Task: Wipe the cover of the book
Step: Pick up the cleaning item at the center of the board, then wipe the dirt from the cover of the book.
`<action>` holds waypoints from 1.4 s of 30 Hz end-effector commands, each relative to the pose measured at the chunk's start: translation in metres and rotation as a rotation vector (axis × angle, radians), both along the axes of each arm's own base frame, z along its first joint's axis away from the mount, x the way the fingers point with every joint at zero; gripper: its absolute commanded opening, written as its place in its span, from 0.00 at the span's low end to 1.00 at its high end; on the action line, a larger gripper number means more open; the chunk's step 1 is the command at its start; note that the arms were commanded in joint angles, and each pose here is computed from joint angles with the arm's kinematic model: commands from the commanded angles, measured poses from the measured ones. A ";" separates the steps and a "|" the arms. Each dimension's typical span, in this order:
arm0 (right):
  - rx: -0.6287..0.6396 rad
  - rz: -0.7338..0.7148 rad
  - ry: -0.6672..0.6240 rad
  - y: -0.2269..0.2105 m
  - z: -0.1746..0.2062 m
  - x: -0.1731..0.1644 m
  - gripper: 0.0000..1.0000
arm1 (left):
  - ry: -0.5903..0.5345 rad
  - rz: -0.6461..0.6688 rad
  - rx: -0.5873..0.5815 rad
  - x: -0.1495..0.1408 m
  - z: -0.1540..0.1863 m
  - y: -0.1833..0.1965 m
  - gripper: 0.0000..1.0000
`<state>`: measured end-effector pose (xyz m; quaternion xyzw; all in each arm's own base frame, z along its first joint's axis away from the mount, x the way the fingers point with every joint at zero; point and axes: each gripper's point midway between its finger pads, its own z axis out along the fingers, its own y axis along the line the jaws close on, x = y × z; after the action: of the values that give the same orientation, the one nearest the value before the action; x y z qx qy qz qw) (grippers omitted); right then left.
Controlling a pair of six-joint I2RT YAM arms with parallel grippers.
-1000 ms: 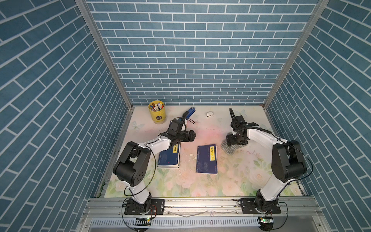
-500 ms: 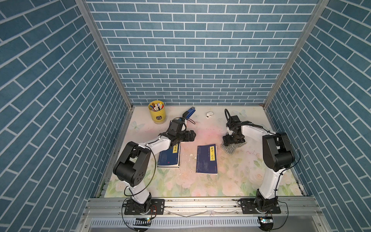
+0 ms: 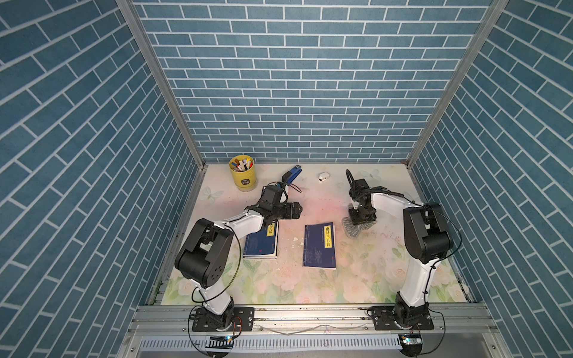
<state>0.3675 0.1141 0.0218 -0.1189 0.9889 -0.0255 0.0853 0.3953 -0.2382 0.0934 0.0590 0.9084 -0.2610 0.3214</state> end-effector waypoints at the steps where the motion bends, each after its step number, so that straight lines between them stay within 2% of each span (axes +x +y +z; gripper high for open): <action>1: -0.049 -0.029 0.086 -0.011 -0.018 -0.020 0.23 | -0.014 -0.008 0.004 -0.004 0.004 0.000 0.92; 4: -0.002 -0.044 0.038 -0.003 -0.013 -0.012 0.01 | -0.013 -0.007 0.005 -0.004 0.004 0.000 0.92; 9: 0.145 -0.033 -0.059 0.021 0.014 0.002 0.00 | -0.025 0.004 0.010 -0.005 0.008 0.004 0.92; 11: 0.213 -0.015 -0.103 0.031 0.035 0.005 0.00 | -0.039 0.013 0.019 -0.004 0.012 0.007 0.92; 14: 0.249 0.019 -0.166 0.041 0.066 0.005 0.00 | -0.050 0.017 0.033 -0.003 0.017 0.010 0.92; 20: 0.272 0.155 -0.255 0.077 0.116 -0.010 0.00 | -0.064 0.026 0.052 0.000 0.023 0.014 0.93; 25: 0.384 0.291 -0.249 0.131 0.135 -0.036 0.00 | -0.086 0.046 0.056 0.001 0.032 0.020 0.95; 29: 0.434 0.377 -0.205 0.170 0.121 -0.054 0.00 | -0.095 0.064 0.053 0.001 0.036 0.028 0.96; 32: 0.454 0.377 -0.155 0.184 0.096 -0.058 0.00 | -0.106 0.074 0.046 0.000 0.040 0.032 0.96; 35: 0.438 0.353 -0.117 0.186 0.068 -0.057 0.00 | -0.108 0.082 0.044 -0.001 0.042 0.036 0.96; 42: 0.315 0.300 -0.021 0.167 0.010 -0.063 0.00 | -0.111 0.095 0.046 -0.002 0.043 0.042 0.96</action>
<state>0.3051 0.2891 0.0438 -0.2670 0.9426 0.1574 0.1244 0.3967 -0.2024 0.1344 0.0376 0.8966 -0.2275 0.3780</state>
